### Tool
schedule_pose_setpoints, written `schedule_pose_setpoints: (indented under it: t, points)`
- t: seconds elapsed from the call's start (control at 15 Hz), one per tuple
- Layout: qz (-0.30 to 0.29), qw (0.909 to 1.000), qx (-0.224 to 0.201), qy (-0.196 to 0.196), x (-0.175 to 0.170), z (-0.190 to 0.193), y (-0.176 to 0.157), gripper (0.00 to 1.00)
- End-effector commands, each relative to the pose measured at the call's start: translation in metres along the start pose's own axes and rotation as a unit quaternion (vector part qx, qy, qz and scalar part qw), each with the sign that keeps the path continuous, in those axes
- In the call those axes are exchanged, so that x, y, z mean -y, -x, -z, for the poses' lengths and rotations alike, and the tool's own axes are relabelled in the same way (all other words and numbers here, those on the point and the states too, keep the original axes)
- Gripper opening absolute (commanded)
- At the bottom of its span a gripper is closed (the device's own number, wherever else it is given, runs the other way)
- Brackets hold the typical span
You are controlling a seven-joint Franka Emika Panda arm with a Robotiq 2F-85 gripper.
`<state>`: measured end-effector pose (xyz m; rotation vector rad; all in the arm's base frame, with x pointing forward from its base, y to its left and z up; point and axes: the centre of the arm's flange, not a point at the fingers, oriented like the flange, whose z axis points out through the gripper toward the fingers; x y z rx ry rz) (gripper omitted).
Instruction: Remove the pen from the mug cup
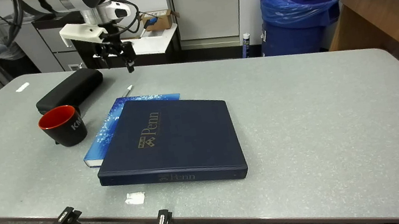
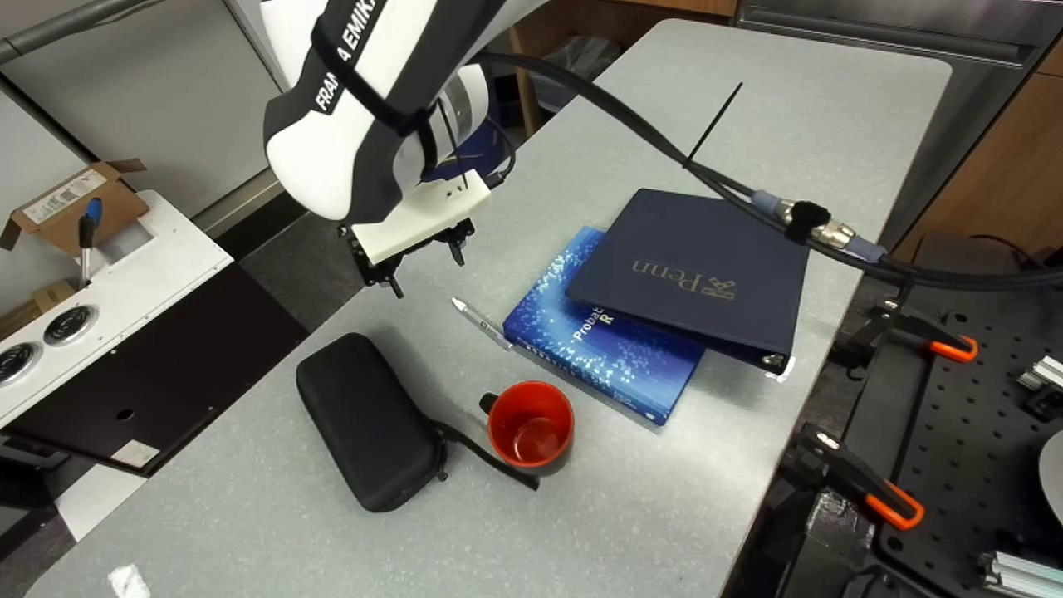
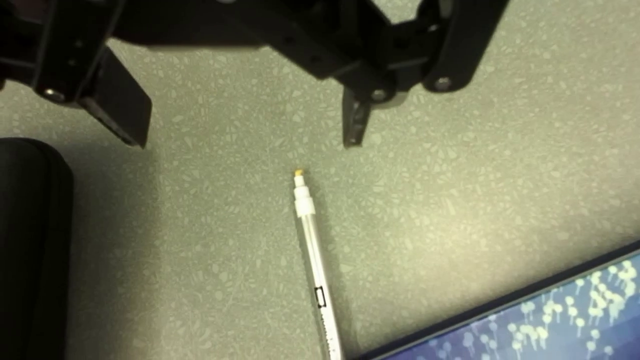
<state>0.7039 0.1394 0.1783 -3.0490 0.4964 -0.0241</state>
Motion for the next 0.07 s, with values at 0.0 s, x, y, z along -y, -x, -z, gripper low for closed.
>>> schedule_pose_setpoints:
  t: [0.0]
  points:
    - [0.0, 1.0, 0.0, 0.0, -0.0001, 0.0, 0.0, 1.0]
